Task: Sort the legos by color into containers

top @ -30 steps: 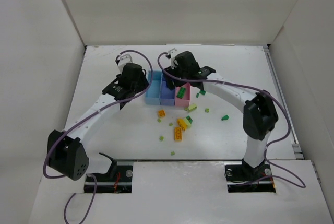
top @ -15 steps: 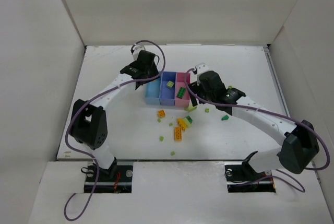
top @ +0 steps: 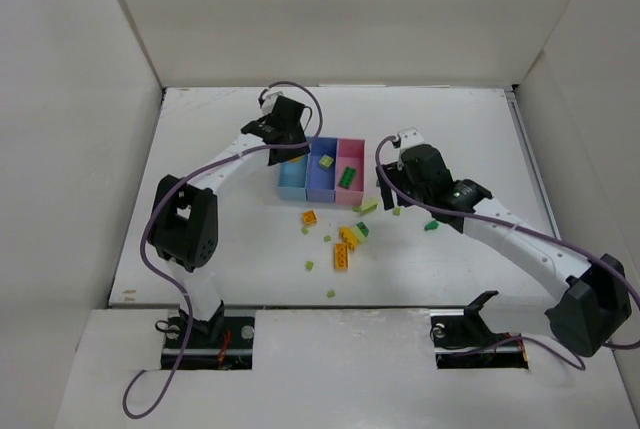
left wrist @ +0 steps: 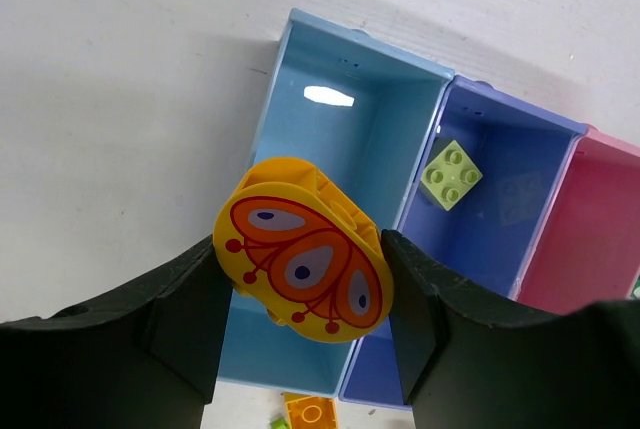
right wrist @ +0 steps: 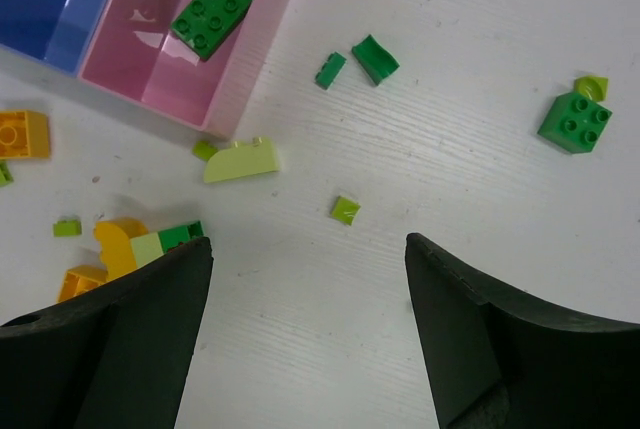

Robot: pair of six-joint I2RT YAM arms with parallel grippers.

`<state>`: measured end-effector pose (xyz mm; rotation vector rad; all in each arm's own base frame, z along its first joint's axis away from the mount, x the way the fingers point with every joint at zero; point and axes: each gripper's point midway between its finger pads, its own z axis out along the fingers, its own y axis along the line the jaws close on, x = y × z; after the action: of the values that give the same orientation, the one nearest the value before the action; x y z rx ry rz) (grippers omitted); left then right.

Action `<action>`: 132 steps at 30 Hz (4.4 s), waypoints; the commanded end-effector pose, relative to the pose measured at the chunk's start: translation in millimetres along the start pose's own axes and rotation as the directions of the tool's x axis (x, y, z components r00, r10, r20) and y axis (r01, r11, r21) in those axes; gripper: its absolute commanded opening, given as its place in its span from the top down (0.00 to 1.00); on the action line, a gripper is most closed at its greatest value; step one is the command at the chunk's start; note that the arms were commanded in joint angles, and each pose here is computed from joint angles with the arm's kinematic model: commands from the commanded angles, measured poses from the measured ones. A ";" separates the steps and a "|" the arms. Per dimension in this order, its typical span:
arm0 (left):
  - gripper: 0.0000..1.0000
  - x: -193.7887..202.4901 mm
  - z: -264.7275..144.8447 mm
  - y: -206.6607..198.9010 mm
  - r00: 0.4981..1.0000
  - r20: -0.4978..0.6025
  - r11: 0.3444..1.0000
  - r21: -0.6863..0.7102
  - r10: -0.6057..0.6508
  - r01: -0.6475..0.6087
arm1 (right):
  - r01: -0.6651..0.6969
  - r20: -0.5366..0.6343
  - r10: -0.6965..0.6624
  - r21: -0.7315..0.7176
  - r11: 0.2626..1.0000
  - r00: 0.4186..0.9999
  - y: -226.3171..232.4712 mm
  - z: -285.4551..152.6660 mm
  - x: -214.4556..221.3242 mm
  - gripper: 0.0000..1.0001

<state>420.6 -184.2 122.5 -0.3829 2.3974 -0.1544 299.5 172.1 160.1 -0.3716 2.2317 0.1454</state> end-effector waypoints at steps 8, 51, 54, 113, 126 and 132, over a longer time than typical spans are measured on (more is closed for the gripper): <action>0.40 -12.9 -12.5 -11.3 1.000 0.011 0.999 0.048 -0.019 0.018 | -0.054 0.048 0.052 0.050 0.997 0.997 -22.2 -16.6 -4.8 0.16; 0.00 225.2 -119.4 -87.5 0.624 0.251 0.386 0.602 0.740 -0.699 | -0.051 -0.014 0.050 -0.081 0.995 0.999 -10.7 -38.0 43.5 0.16; 0.00 228.1 -116.7 -86.6 0.629 0.235 0.395 0.604 0.741 -0.692 | -0.052 -0.004 0.052 -0.083 0.995 0.999 -11.3 -40.7 43.8 0.16; 0.52 176.0 -182.2 -101.8 0.584 0.483 0.275 0.567 0.653 -0.776 | -0.072 0.185 0.152 -0.381 0.922 0.971 17.3 -89.9 -11.7 0.09; 0.51 164.2 -225.2 -77.9 0.517 0.618 0.184 0.521 0.593 -0.833 | 0.093 0.203 0.152 -0.840 0.535 0.967 90.6 -157.5 -57.6 0.07; 0.52 158.9 -228.7 -81.4 0.508 0.636 0.188 0.502 0.581 -0.844 | 0.053 0.150 0.135 -0.835 0.547 0.979 91.8 -140.7 -55.0 0.08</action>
<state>173.1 -308.4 192.8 1.1494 1.7404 -0.6124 201.6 232.6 266.6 -0.7074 1.9095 1.2349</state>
